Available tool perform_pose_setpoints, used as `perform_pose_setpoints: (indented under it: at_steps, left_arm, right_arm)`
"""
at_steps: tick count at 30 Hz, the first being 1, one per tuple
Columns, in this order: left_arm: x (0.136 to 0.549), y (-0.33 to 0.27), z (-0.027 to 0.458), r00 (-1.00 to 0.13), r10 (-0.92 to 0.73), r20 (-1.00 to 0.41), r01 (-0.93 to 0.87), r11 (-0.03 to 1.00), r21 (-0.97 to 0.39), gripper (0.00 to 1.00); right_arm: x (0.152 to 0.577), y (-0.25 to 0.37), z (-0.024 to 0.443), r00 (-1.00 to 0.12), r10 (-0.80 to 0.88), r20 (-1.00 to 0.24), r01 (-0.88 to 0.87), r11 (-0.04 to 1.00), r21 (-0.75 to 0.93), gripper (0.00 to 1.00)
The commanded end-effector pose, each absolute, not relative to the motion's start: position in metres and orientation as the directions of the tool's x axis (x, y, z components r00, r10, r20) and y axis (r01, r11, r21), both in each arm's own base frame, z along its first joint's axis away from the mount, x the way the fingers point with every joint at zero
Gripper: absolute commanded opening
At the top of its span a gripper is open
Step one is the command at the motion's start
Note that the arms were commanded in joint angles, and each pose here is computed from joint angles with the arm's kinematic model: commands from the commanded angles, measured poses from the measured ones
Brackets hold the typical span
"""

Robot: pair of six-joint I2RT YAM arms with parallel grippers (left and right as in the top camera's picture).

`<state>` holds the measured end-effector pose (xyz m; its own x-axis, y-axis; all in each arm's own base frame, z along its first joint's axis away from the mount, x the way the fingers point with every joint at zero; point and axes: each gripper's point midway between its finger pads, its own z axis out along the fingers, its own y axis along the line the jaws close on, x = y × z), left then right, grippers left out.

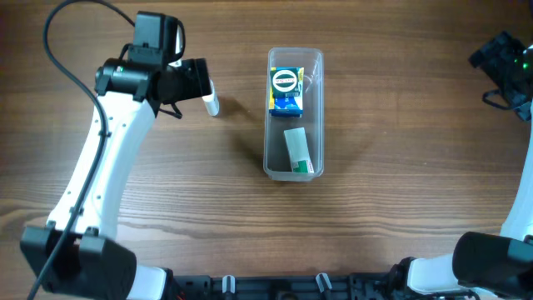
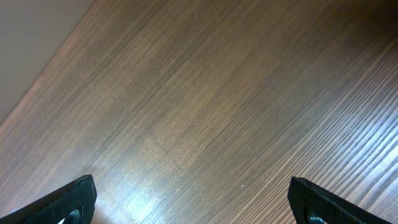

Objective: Pack container
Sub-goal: 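Lower the tube box into the container and open the left gripper, then move the left gripper to the white dropper bottle and grasp it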

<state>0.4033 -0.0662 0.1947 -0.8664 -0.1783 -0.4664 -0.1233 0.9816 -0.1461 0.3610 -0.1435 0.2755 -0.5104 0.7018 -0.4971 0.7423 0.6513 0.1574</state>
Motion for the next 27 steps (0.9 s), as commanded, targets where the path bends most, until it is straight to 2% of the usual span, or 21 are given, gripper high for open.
perform_pose_setpoints:
  at_steps: [1,8,10,15,19,21,24,27]
  left_arm:
    - [0.410,-0.070,0.176,-0.898,-0.114,-0.425,-0.055,0.987,-0.148,0.76]
    - [0.420,-0.087,0.162,-0.908,-0.101,-0.406,-0.018,0.979,-0.204,0.75]
    - [0.426,-0.088,0.176,-0.896,-0.092,-0.434,-0.001,0.979,-0.204,0.72]
    - [0.431,-0.097,0.227,-0.870,-0.055,-0.490,0.050,0.979,-0.200,0.73]
    - [0.431,-0.109,0.242,-0.867,-0.014,-0.498,0.081,0.982,-0.168,0.69]
    - [0.428,-0.112,0.231,-0.895,0.009,-0.445,0.078,0.987,-0.137,0.70]
    - [0.430,-0.112,0.197,-0.939,0.015,-0.342,0.060,0.991,-0.120,0.81]
    - [0.434,-0.108,0.174,-0.958,0.004,-0.288,0.038,0.993,-0.111,0.83]
  right_arm:
    - [0.362,-0.144,0.274,-0.502,0.708,-0.497,0.751,0.642,0.155,1.00]
    - [0.362,-0.144,0.274,-0.502,0.707,-0.497,0.751,0.642,0.155,1.00]
    - [0.362,-0.144,0.274,-0.502,0.708,-0.497,0.751,0.642,0.155,1.00]
    - [0.362,-0.144,0.274,-0.502,0.708,-0.497,0.751,0.642,0.155,1.00]
    - [0.362,-0.144,0.274,-0.502,0.708,-0.497,0.751,0.642,0.155,1.00]
    - [0.362,-0.144,0.274,-0.502,0.708,-0.497,0.751,0.642,0.155,1.00]
    - [0.362,-0.144,0.274,-0.502,0.708,-0.497,0.751,0.642,0.155,1.00]
    - [0.362,-0.144,0.274,-0.502,0.707,-0.497,0.751,0.642,0.155,1.00]
